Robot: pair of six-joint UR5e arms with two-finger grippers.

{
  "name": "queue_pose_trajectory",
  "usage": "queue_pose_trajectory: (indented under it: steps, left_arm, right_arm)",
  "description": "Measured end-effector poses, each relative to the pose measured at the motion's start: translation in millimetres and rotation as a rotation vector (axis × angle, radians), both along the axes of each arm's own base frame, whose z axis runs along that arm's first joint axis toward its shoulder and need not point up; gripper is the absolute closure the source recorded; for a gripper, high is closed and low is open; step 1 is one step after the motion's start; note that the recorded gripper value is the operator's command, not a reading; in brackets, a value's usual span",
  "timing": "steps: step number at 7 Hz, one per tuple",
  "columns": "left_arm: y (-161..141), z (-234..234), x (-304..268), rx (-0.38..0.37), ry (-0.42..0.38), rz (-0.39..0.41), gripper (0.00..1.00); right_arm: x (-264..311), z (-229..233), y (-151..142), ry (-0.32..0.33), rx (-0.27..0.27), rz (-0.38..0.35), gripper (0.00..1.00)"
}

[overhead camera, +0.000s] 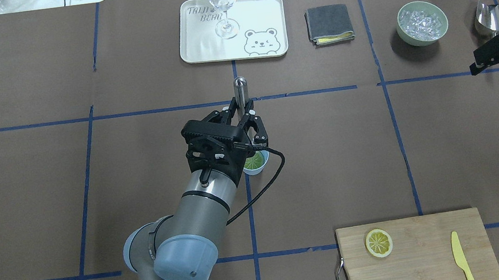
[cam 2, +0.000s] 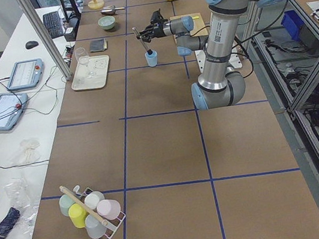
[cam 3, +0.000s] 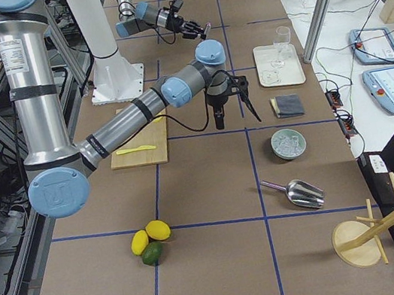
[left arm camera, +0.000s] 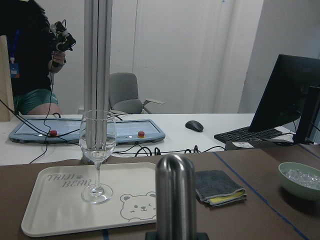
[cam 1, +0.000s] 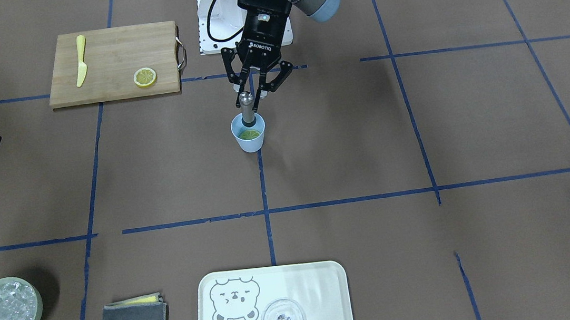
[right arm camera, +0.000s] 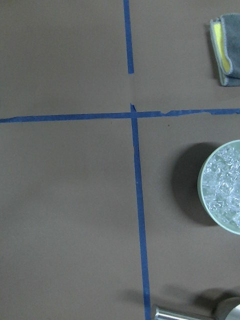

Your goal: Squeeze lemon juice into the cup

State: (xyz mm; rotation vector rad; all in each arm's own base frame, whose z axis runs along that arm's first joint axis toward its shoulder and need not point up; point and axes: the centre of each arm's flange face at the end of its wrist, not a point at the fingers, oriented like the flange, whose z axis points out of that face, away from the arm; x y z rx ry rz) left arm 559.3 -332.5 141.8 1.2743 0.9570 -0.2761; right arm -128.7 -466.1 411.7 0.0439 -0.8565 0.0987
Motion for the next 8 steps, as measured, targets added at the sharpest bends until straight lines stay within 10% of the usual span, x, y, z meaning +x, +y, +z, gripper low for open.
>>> queue_pose_trajectory:
  steps: [8]
  left_arm:
    - [5.2, 31.5, 56.4, -0.004, -0.063, 0.027, 1.00]
  right_arm:
    - [0.8, 2.8, 1.0, 0.001, -0.009, 0.002, 0.00]
